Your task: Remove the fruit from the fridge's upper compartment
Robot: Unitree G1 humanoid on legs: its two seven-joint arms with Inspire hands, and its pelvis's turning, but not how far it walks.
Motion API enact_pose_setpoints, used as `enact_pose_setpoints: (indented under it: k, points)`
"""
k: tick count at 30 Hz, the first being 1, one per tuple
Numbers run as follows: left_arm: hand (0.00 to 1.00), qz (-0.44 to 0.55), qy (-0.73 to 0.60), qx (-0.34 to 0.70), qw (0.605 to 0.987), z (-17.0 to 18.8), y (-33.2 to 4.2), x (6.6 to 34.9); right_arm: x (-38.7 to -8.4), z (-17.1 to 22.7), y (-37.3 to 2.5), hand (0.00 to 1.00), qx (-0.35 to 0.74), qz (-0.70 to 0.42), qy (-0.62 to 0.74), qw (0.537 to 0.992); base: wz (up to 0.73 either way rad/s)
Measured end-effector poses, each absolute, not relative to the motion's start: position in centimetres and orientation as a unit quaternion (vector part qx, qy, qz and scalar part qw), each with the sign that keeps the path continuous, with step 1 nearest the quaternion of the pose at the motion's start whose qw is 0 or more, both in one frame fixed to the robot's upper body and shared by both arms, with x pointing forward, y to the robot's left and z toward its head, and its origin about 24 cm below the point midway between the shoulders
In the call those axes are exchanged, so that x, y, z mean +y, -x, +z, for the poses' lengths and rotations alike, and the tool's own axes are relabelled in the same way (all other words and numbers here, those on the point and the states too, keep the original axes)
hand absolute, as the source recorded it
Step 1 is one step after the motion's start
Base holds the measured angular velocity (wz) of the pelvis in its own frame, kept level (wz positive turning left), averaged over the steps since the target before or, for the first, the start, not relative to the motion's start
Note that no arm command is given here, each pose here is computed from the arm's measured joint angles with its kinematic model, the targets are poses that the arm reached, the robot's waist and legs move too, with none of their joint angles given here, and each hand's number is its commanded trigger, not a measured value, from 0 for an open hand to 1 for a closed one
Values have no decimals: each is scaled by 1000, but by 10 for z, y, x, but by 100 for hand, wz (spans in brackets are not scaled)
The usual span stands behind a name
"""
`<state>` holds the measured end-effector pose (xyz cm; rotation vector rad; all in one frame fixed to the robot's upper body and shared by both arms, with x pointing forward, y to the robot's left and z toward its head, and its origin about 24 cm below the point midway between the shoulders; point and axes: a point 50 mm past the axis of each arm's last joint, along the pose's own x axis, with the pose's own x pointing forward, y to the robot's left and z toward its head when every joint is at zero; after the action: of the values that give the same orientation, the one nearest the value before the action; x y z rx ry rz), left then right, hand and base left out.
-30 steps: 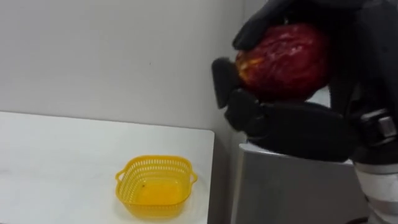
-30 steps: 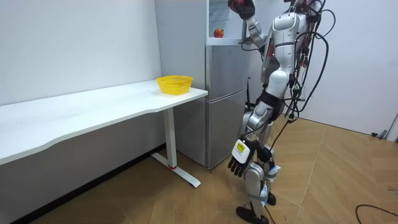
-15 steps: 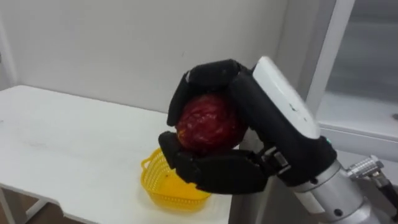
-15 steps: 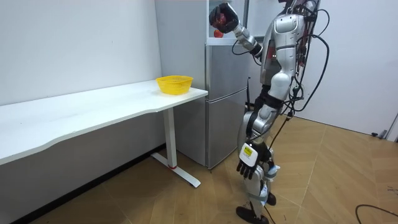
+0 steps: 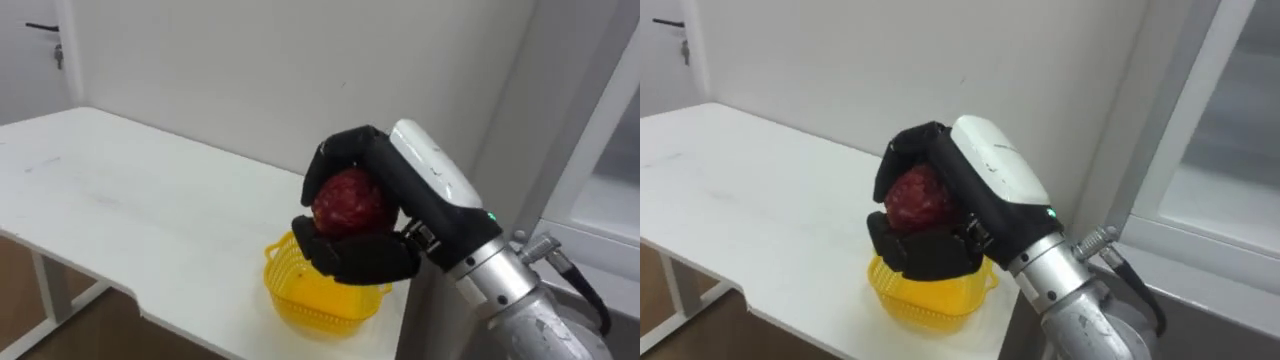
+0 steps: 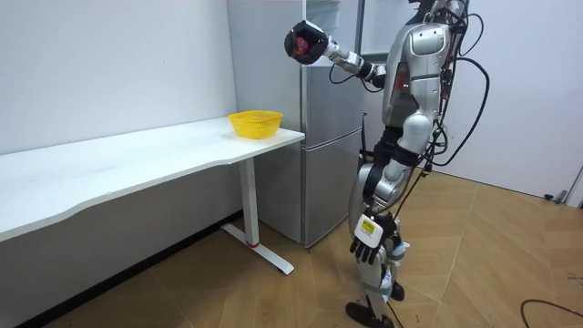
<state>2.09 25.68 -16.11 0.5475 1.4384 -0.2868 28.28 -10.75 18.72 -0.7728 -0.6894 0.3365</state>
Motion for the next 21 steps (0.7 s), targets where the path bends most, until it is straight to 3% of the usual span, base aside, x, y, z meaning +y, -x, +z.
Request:
enact_pose_setpoints:
  k: [8,21]
  points:
    - [0,-92,-238,665,702,-157,-16,272,-135,147,-309,100,-207,139,406,879,13]
    - [0,-69,-254,672,692,-149,-11,291,-153,123,-331,100,-140,99,455,874,15]
